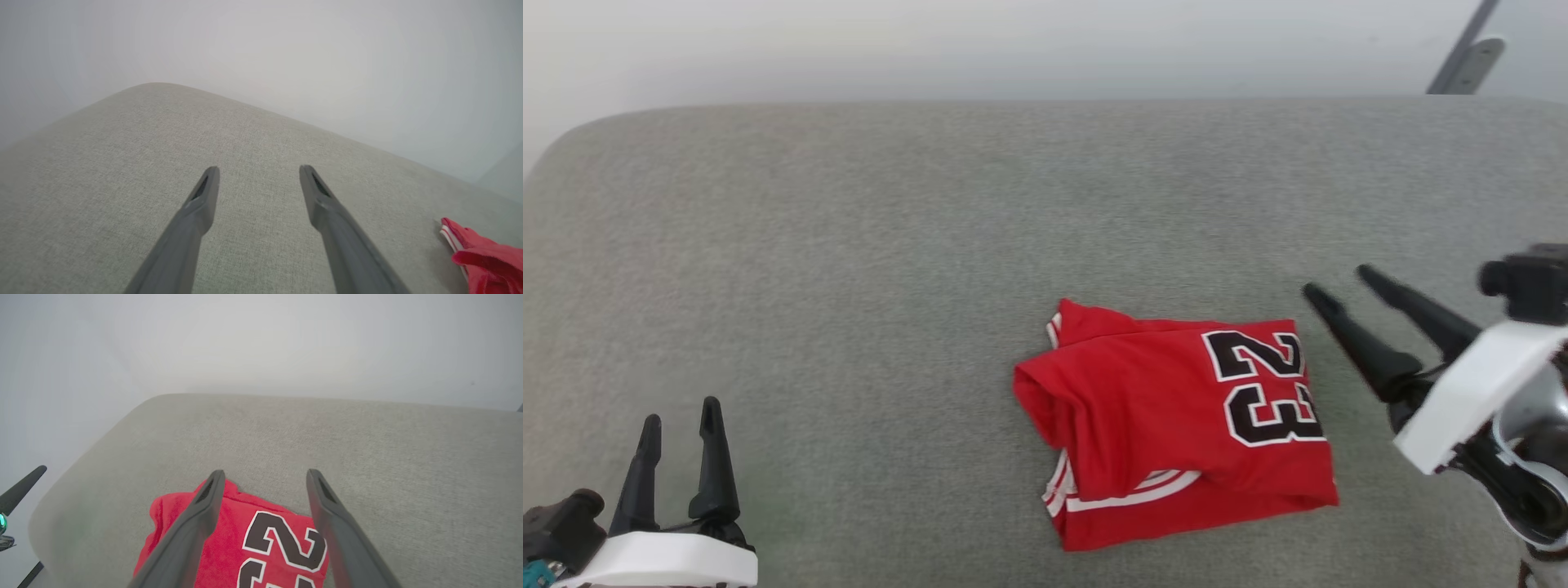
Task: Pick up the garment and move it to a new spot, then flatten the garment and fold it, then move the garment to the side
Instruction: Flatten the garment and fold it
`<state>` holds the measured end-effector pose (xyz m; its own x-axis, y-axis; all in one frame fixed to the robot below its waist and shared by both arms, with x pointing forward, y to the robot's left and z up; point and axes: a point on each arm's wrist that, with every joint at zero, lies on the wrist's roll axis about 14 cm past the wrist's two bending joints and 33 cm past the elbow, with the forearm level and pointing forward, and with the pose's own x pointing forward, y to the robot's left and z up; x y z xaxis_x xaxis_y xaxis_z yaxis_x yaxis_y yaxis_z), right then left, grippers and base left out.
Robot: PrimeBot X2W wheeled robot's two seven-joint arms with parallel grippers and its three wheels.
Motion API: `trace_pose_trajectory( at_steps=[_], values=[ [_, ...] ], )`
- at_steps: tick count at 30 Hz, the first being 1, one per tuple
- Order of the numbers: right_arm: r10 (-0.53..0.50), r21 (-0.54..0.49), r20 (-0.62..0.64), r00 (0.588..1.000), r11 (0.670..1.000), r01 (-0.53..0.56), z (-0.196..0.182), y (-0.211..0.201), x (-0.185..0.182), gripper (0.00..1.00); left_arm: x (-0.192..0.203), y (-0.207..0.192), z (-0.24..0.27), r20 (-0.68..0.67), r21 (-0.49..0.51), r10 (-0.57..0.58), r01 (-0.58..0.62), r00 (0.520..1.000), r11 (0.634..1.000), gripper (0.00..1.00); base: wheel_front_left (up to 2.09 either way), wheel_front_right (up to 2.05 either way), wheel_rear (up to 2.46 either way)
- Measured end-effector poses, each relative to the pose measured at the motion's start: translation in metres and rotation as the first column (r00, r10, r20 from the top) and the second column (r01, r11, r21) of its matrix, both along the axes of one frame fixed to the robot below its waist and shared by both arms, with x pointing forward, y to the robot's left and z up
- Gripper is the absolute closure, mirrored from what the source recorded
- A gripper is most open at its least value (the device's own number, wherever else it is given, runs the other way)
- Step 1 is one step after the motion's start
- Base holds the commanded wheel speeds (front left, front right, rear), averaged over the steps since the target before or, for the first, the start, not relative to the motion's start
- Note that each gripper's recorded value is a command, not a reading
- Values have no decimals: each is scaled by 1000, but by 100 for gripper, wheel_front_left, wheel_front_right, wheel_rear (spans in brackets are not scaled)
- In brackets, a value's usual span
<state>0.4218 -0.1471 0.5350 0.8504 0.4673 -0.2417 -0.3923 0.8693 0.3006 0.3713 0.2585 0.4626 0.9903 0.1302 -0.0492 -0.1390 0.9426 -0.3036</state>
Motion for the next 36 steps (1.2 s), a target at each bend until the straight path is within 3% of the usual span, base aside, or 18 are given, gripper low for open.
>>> trace_pose_trajectory(
  at_steps=[8,13,27,36],
  values=[
    [-200,3,185,962,979,203,11,-56,-12,0,12,-16,11,34,20,-65,64,997,998,0,0,0,0],
    [-253,-35,292,922,961,275,10,-78,-24,0,9,-19,19,53,43,-89,87,995,995,0,0,0,0],
    [-348,-56,367,863,918,394,-11,-111,-45,0,-15,-13,26,58,91,-88,83,994,992,0,0,0,0],
    [-391,-37,385,836,899,437,-11,-112,-58,0,-35,-4,22,51,58,-46,43,998,997,0,0,0,0]
  ],
)
